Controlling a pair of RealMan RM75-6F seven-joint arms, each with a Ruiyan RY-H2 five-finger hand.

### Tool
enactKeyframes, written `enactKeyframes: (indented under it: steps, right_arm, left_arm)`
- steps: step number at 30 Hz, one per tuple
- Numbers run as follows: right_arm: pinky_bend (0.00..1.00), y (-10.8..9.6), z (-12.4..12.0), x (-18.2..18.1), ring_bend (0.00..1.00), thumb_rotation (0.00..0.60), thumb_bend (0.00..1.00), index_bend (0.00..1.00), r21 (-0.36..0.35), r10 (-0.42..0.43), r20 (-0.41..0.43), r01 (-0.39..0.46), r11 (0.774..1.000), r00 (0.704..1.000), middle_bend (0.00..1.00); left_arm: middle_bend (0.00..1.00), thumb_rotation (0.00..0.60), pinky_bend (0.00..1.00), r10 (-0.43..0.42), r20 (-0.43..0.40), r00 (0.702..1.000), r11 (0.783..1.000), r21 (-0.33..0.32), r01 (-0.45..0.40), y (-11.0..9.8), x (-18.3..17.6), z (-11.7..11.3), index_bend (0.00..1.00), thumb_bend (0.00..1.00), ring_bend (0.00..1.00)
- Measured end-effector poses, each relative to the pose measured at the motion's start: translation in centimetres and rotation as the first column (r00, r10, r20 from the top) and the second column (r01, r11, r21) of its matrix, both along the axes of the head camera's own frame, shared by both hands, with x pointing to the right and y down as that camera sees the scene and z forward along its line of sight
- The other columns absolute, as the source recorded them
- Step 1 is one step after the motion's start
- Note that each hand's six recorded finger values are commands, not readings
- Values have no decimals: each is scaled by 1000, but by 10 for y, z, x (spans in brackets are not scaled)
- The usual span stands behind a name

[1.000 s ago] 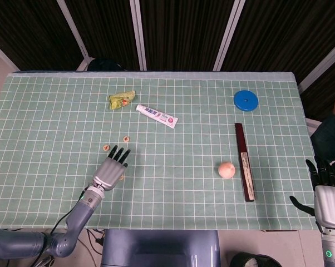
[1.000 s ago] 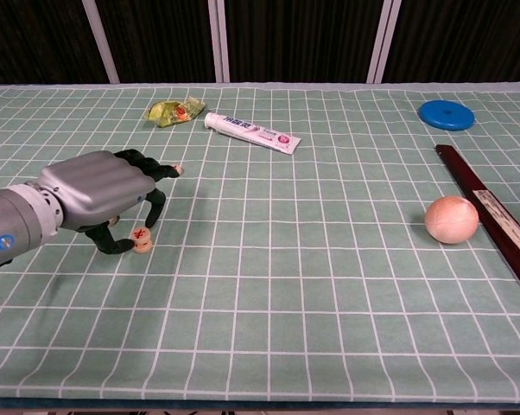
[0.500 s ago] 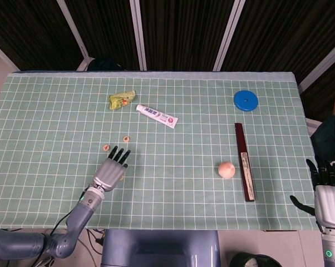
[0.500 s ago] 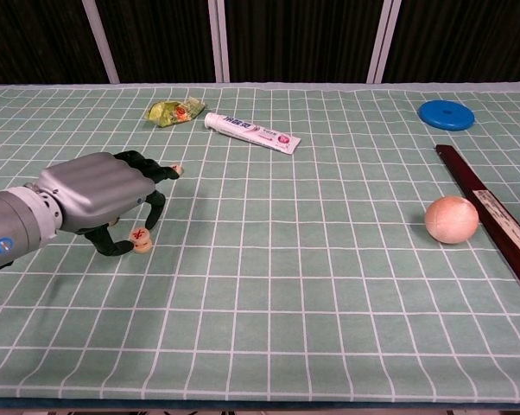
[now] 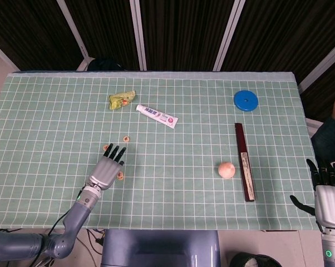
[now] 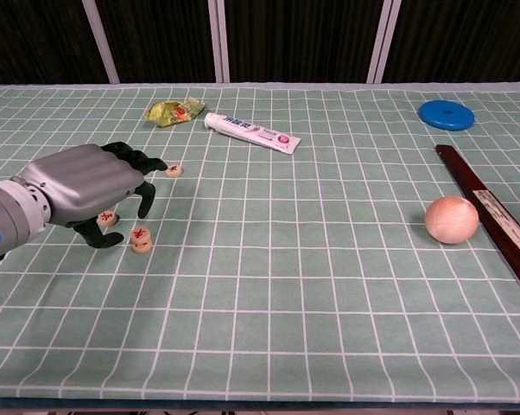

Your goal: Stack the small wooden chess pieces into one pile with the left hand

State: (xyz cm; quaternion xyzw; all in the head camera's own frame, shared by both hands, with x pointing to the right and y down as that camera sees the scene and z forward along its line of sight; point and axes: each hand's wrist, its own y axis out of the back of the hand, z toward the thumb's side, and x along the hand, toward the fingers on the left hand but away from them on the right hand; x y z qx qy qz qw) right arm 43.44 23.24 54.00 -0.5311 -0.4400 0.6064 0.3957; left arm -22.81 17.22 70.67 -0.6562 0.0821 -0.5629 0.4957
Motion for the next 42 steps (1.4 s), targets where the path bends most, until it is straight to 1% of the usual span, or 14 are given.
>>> enactKeyframes:
  steps: [15,25,32,42]
  right_arm:
    - [0,0,-1,1,0,600,232,92,7,7,-1,-7,1000,1000,13]
    - [0,-1,-1,1,0,600,233,92,14,9,-2,-9,1000,1000,13]
    - [0,-1,-1,2,0,600,233,92,23,22,2,-22,999,1000,13]
    - [0,-1,-1,1,0,600,232,92,23,20,0,-20,1000,1000,13]
  left_arm:
    - [0,600,0,13,3,1000,1000,-19,-13,6,1,6,423,308,0]
    - [0,600,0,26,-6,1000,1000,-11,-26,7,5,3,431,308,0]
    - [0,600,0,28,-1,1000,1000,-7,-28,8,4,2,432,308,0]
    - [0,600,0,29,13,999,1000,-2,-29,8,2,3,435,308,0]
